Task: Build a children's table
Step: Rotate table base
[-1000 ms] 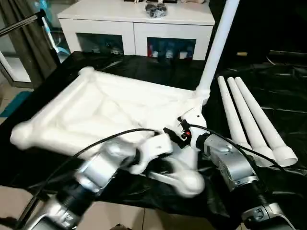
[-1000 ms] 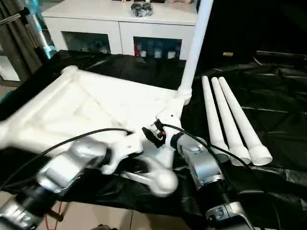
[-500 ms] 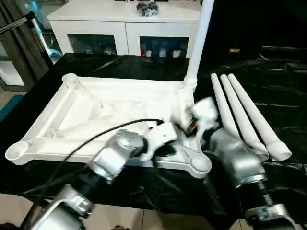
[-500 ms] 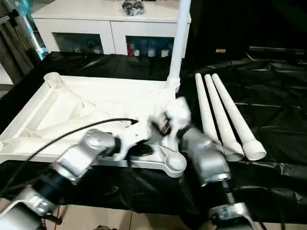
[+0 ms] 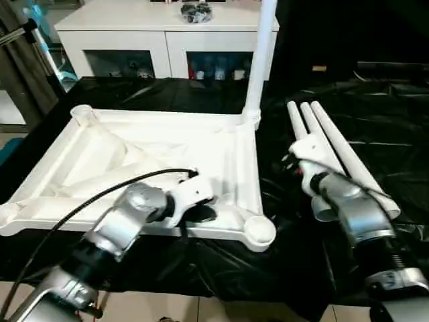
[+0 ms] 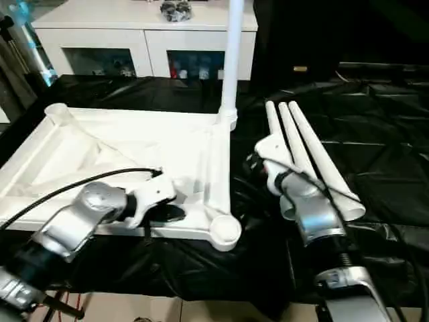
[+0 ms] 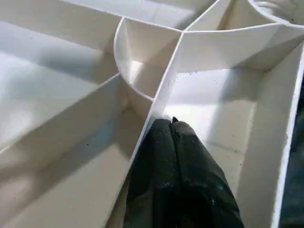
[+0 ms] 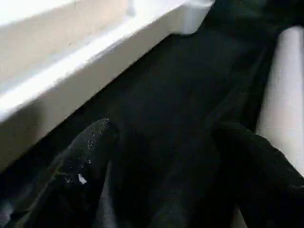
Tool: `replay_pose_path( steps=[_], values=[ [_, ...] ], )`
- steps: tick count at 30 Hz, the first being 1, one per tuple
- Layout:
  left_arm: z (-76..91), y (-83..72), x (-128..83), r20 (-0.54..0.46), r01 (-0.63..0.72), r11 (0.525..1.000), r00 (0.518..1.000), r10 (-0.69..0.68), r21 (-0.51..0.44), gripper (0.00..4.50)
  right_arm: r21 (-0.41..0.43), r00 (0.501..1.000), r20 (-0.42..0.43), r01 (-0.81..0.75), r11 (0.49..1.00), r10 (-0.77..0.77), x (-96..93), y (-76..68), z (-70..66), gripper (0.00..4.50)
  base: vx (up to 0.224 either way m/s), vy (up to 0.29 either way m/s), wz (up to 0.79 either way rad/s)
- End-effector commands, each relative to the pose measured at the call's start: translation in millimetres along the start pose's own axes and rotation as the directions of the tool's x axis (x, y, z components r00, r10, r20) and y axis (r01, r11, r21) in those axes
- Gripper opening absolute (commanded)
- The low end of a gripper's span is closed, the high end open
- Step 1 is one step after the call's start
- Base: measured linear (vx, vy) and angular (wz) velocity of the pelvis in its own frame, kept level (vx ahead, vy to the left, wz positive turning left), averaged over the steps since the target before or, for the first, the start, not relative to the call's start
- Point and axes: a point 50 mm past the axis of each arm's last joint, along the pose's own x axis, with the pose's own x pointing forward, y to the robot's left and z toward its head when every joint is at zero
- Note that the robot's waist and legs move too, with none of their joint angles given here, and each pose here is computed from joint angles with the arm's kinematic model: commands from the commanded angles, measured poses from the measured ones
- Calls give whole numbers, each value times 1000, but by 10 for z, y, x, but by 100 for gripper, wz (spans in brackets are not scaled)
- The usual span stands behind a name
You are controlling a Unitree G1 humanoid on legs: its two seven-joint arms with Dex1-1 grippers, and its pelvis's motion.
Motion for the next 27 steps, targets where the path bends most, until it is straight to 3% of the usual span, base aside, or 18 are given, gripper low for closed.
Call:
replay_pose_path(
  steps=[1,7,15,19,22,27],
  values=[
    [-66,-73,-13,-15,54,998,998,-54,-26,5,-27,999,24,-39,999,40,67,68,73,367,0,0,0],
    [37,-242,77,31,151,988,988,-150,-17,5,-32,993,26,-118,993,119,214,274,109,367,0,0,0],
    [258,-243,290,98,117,993,988,-118,17,5,-25,994,35,-104,994,105,295,326,139,367,0,0,0],
    [314,-125,327,104,31,999,994,-33,24,5,-19,995,42,-89,996,90,296,308,140,367,0,0,0],
    [325,-32,298,111,-32,997,993,24,67,5,5,998,45,-49,999,49,253,208,95,367,0,0,0],
    [357,-12,277,170,-29,992,985,7,124,5,63,999,45,27,998,-30,167,48,94,367,0,0,0]
  ],
)
